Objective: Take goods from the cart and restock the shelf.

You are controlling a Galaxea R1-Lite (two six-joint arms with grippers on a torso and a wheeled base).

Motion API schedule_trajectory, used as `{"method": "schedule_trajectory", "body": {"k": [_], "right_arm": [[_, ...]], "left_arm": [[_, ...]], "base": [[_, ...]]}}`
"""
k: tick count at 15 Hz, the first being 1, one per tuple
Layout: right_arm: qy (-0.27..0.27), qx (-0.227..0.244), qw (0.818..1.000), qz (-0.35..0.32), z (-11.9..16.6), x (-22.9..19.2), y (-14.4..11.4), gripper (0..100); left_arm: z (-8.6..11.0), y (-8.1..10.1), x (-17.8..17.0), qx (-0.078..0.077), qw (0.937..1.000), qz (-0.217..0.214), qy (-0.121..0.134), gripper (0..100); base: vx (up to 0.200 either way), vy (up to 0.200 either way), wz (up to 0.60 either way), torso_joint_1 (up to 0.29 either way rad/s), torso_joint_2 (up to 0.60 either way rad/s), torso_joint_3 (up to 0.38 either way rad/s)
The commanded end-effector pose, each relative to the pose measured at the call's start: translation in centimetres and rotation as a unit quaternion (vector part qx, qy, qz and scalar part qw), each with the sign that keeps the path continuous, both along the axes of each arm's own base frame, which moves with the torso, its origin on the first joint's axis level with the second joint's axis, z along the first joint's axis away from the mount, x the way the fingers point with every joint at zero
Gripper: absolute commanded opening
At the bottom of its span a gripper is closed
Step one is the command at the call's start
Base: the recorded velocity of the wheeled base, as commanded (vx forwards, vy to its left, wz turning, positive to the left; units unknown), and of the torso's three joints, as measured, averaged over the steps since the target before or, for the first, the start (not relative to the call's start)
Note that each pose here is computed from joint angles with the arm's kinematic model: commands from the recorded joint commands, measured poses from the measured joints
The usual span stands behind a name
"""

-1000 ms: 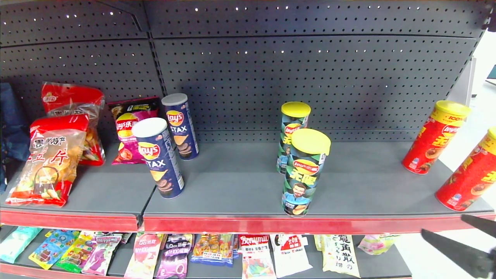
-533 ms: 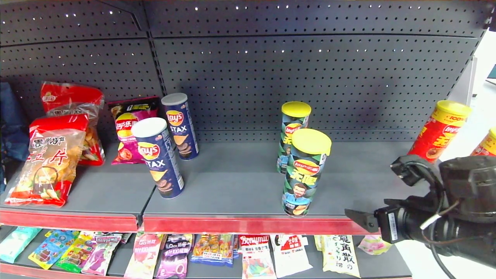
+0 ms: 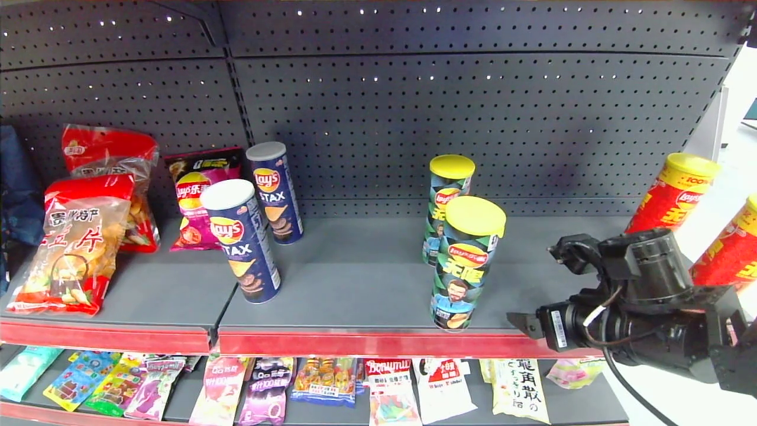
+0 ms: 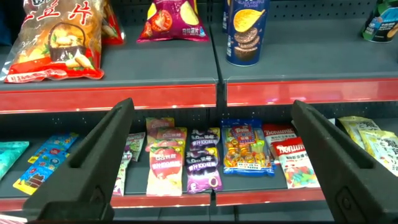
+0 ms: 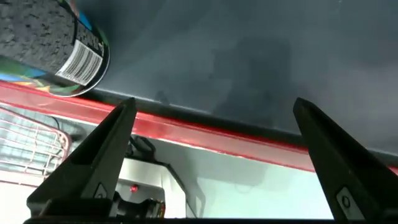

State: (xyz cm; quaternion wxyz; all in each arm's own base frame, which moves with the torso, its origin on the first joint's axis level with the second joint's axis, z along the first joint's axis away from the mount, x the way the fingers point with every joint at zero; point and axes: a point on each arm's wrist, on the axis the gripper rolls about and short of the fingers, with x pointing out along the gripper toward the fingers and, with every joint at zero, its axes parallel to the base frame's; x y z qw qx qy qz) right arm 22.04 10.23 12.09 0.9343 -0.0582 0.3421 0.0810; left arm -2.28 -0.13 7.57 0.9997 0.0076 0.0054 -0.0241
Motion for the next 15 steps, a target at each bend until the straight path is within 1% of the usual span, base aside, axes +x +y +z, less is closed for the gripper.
{"method": "schedule_trajectory", "body": {"k": [1, 6, 15], "right_arm": [[0.003, -0.003, 1.0, 0.001, -0.2, 1.0, 0.5, 100], [0.01, -0.02, 1.0, -0.002, -1.0, 2.0, 1.0, 100], [0.009, -0.019, 1.0, 0.012, -1.2, 3.0, 2.5, 100]], "left_arm": [[0.0, 0.0, 0.0, 0.0, 1.0, 0.0, 0.001, 100], [0.0, 0.0, 0.0, 0.0, 1.0, 0.0, 0.001, 100], [0.0, 0.0, 0.0, 0.0, 1.0, 0.0, 0.001, 100]], "base": [[0.0, 0.0, 0.0, 0.0, 0.0, 0.0], [0.0, 0.0, 0.0, 0.0, 0.0, 0.0], [0.0, 0.0, 0.0, 0.0, 0.0, 0.0]]}}
